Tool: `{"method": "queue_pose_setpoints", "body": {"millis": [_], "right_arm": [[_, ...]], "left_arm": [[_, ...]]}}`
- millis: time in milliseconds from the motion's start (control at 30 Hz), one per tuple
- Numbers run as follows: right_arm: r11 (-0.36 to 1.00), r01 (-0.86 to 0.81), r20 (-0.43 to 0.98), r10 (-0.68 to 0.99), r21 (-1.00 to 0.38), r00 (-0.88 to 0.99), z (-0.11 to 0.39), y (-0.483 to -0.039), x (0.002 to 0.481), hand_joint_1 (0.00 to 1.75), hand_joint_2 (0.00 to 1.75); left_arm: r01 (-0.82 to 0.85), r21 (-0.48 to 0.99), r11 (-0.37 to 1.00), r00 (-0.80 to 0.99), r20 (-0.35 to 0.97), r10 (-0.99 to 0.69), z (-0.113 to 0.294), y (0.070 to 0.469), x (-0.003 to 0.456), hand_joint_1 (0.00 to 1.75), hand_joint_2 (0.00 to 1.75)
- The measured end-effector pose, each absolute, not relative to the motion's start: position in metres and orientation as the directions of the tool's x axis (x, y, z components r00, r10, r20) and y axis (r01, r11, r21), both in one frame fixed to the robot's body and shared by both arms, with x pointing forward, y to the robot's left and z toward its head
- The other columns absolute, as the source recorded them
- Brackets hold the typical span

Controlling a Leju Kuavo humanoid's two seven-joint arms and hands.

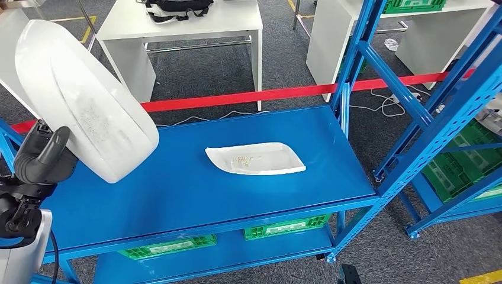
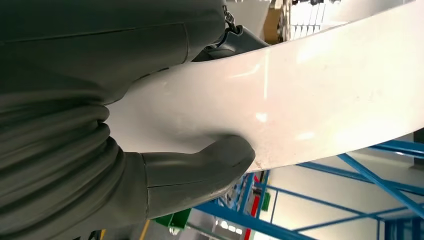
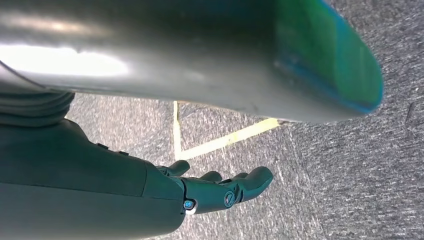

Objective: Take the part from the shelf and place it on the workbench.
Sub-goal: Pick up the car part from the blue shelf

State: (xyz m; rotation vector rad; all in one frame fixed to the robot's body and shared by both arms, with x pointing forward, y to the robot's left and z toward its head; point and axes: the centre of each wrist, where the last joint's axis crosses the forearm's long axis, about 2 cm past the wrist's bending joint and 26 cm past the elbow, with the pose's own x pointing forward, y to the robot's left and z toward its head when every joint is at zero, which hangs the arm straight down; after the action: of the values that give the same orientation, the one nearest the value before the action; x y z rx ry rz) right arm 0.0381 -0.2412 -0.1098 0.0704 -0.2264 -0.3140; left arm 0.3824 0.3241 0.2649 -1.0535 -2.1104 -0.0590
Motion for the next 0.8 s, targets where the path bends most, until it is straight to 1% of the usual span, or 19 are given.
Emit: {"method": "queue_pose_setpoints", "body": {"millis": [167, 600, 800], "right_arm": [[0.935, 0.337, 0.204, -0.353, 0.109, 0.913, -0.109, -0.237, 0.037, 0.00, 0.00], [0.926, 0.359, 0.196, -0.375, 0.112, 0.906, -0.109, -0.233, 0.035, 0.00, 0.00], [0.930, 0.351, 0.194, -0.367, 0.111, 0.910, -0.109, -0.233, 0.036, 0.00, 0.00]], "left_arm": [[0.732, -0.293, 0.615, -0.320, 0.649, 0.690, 0.261, 0.319, 0.384, 1.75, 1.75], [0.739, -0.316, 0.595, -0.290, 0.648, 0.704, 0.255, 0.312, 0.386, 1.75, 1.75], [0.748, -0.298, 0.594, -0.295, 0.652, 0.698, 0.252, 0.311, 0.384, 1.75, 1.75]]}}
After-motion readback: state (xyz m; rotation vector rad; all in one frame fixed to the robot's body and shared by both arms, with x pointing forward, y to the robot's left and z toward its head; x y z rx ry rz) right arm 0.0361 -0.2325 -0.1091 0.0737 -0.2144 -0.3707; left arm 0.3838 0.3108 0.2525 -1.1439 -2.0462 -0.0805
